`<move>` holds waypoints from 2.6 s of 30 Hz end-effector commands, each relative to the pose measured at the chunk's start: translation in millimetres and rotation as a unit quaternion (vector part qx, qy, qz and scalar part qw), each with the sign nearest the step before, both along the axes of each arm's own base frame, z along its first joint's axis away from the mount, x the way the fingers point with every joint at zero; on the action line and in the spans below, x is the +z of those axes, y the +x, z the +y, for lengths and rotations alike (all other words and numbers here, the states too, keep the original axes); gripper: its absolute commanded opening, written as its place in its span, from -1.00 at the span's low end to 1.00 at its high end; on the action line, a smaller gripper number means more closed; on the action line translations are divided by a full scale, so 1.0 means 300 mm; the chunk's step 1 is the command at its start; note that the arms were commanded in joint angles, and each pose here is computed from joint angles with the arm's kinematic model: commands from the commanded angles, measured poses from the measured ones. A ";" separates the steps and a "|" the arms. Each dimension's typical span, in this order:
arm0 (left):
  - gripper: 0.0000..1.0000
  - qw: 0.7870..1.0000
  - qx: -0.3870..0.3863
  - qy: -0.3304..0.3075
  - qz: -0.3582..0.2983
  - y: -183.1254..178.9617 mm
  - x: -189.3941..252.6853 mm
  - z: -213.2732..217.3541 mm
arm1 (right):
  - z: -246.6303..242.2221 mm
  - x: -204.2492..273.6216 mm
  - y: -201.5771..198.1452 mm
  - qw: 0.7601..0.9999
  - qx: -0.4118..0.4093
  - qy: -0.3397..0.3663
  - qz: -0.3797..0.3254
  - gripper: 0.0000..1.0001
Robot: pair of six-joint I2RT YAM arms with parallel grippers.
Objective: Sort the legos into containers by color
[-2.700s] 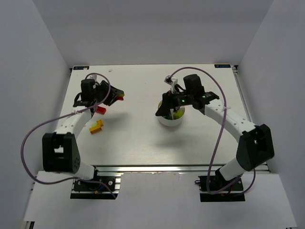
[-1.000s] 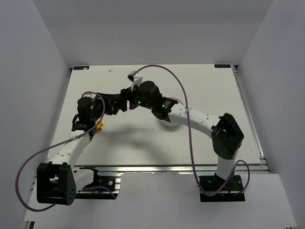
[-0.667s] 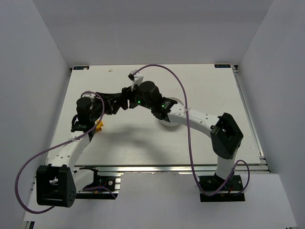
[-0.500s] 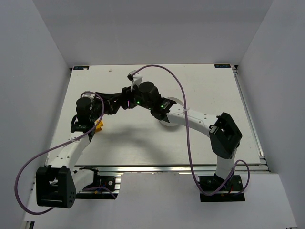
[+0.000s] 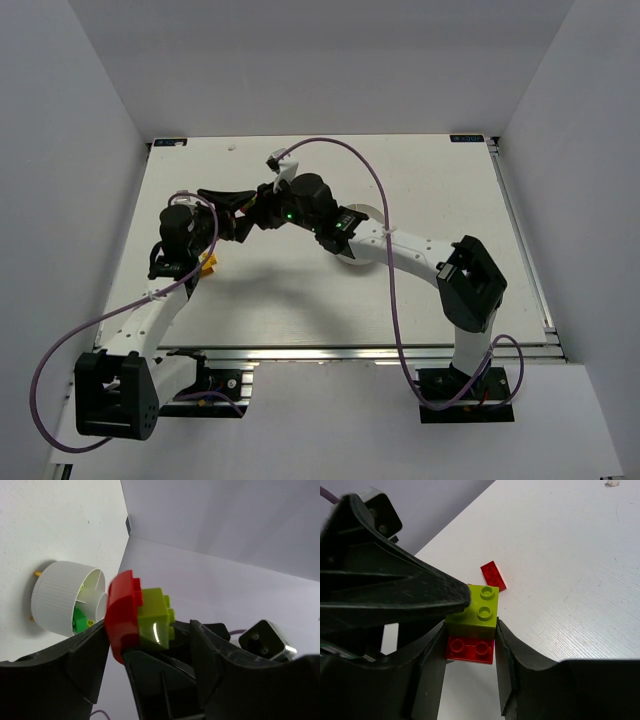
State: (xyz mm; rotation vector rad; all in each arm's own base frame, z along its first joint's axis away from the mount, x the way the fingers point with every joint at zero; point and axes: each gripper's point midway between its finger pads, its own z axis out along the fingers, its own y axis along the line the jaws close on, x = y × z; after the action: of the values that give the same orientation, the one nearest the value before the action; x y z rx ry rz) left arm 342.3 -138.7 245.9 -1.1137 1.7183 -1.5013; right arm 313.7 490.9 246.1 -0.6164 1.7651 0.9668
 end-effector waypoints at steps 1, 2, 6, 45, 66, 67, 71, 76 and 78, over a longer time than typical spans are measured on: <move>0.53 0.999 -0.011 0.001 -0.040 -0.025 0.073 -0.013 | -0.010 0.067 -0.001 0.999 0.001 0.027 -0.022 -0.94; 0.57 0.999 -0.011 0.001 -0.048 -0.028 0.084 -0.012 | -0.024 0.069 0.009 0.999 -0.003 0.029 -0.019 -1.00; 0.70 0.997 -0.002 0.013 -0.081 -0.021 0.126 -0.002 | -0.077 0.103 0.009 0.999 0.014 0.045 -0.005 -1.00; 0.51 0.894 -0.198 0.021 -0.403 -0.198 0.206 -0.360 | -0.601 0.218 -0.106 0.936 0.184 0.206 0.218 -1.00; 0.26 0.894 -0.230 0.012 -0.384 -0.167 0.166 -0.446 | -0.559 0.191 -0.116 0.935 0.181 0.207 0.226 -1.00; 0.25 0.894 -0.232 0.010 -0.383 -0.170 0.165 -0.449 | -0.559 0.192 -0.115 0.935 0.180 0.208 0.225 -1.00; 0.18 0.894 -0.238 0.004 -0.380 -0.173 0.158 -0.457 | -0.557 0.189 -0.112 0.935 0.179 0.207 0.226 -1.00; -0.10 0.889 -0.246 -0.003 -0.386 -0.179 0.165 -0.468 | -0.556 0.186 -0.107 0.935 0.176 0.207 0.228 -1.00; -0.29 0.886 -0.251 -0.012 -0.391 -0.186 0.172 -0.470 | -0.556 0.183 -0.105 0.935 0.174 0.207 0.230 -0.93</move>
State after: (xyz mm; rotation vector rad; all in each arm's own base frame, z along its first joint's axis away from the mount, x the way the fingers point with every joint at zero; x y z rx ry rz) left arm 296.3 -275.7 274.3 -0.0833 1.5131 -1.8684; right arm 279.0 322.2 281.4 -0.4302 1.8706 1.8054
